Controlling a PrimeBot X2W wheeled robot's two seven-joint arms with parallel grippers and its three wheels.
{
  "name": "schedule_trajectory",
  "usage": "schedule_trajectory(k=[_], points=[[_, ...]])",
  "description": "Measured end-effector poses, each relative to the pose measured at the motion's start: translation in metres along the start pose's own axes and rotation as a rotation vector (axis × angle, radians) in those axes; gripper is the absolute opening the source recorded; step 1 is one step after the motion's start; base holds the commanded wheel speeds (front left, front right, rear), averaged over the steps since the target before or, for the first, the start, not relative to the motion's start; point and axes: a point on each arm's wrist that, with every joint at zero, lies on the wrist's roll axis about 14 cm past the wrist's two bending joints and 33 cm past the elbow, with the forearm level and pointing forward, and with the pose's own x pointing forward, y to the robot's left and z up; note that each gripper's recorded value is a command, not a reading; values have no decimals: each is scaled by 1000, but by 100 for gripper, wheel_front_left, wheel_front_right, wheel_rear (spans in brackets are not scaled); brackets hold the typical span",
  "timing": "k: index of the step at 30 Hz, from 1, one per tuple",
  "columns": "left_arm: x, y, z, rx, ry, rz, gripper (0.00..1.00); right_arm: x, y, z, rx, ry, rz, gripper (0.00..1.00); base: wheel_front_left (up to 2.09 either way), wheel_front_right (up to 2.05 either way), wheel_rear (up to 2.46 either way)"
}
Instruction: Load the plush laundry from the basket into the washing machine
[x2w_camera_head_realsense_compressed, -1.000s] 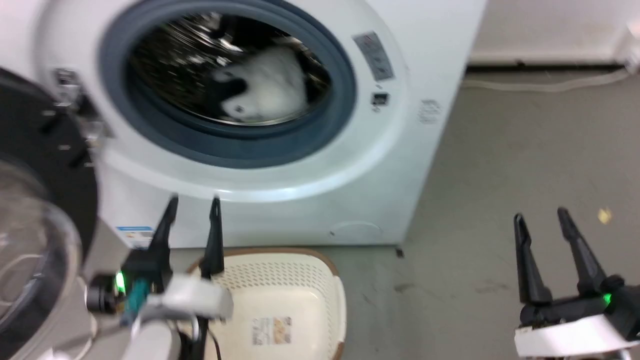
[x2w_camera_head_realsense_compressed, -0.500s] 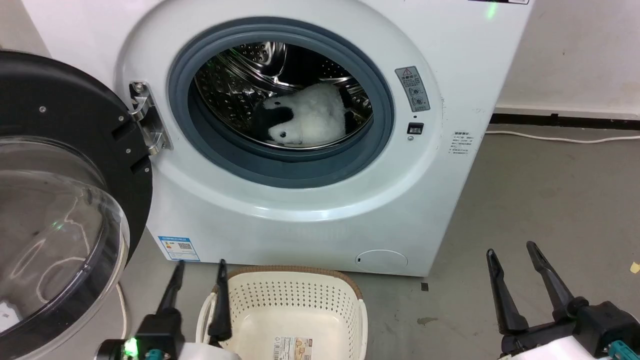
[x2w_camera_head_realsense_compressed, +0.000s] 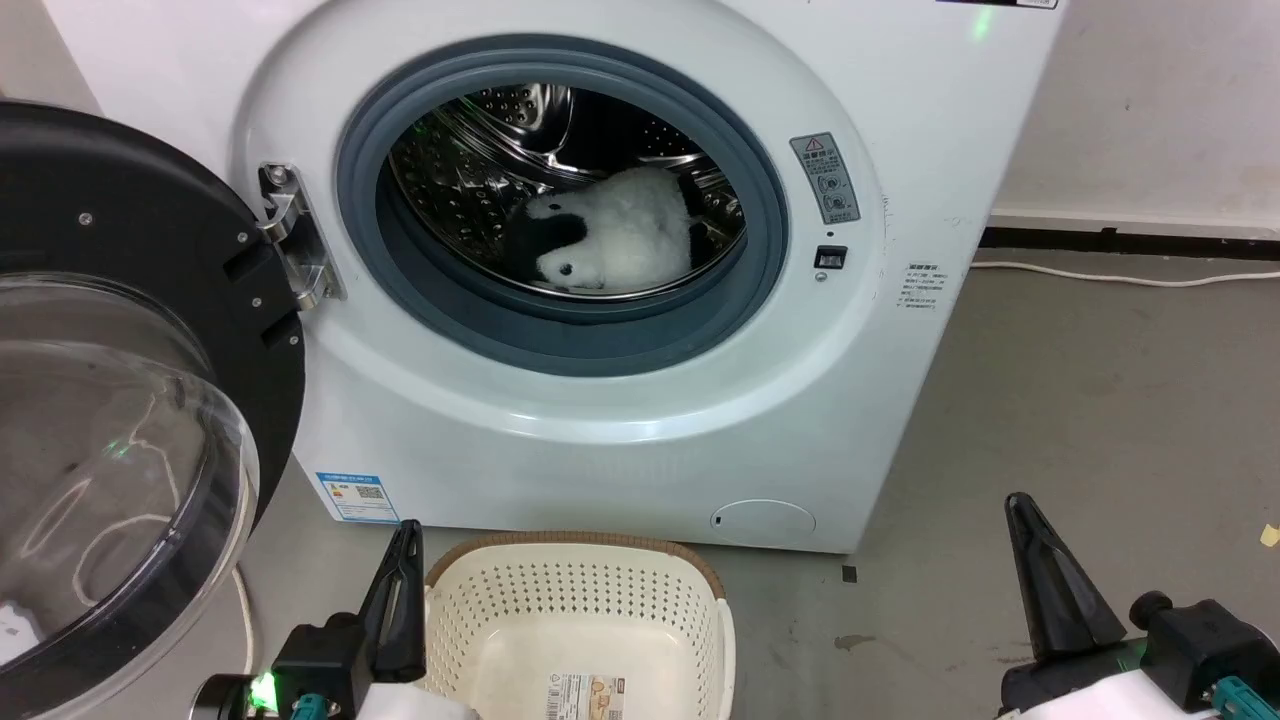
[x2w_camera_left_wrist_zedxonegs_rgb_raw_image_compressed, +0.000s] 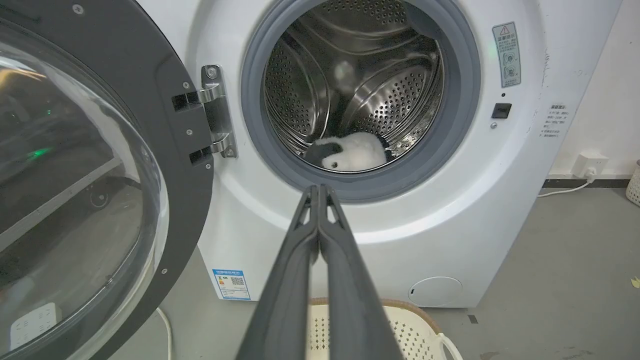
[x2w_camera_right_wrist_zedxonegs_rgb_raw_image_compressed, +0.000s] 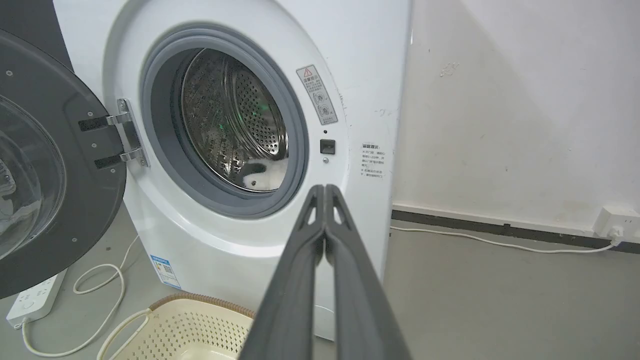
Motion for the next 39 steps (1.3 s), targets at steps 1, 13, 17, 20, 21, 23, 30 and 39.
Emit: schedule_trajectory(k=[1, 13, 17, 20, 21, 23, 30, 39], points=[[0, 0, 0, 1, 0, 0, 0, 0, 0, 0, 0, 1, 0, 0, 0, 0, 0], [1, 0, -1, 3, 16, 1, 0, 0, 0, -3, -11, 25, 2, 0, 0, 0, 0], [1, 0, -2, 5, 22, 3, 0, 1, 0, -4, -15, 33, 3, 0, 0, 0, 0], [2, 1, -1, 6, 23, 2, 0, 1, 0, -4, -16, 35, 4, 0, 0, 0, 0], [2, 1, -2, 9, 26, 1, 0, 1, 0, -5, -16, 40, 4, 0, 0, 0, 0], [2, 2, -2, 9, 28, 4, 0, 1, 1, -5, -18, 42, 4, 0, 0, 0, 0], [2, 3, -2, 17, 36, 5, 0, 1, 1, -7, -24, 59, 5, 0, 0, 0, 0], [3, 4, -2, 27, 46, 7, 0, 1, 1, -10, -27, 76, 6, 0, 0, 0, 0]])
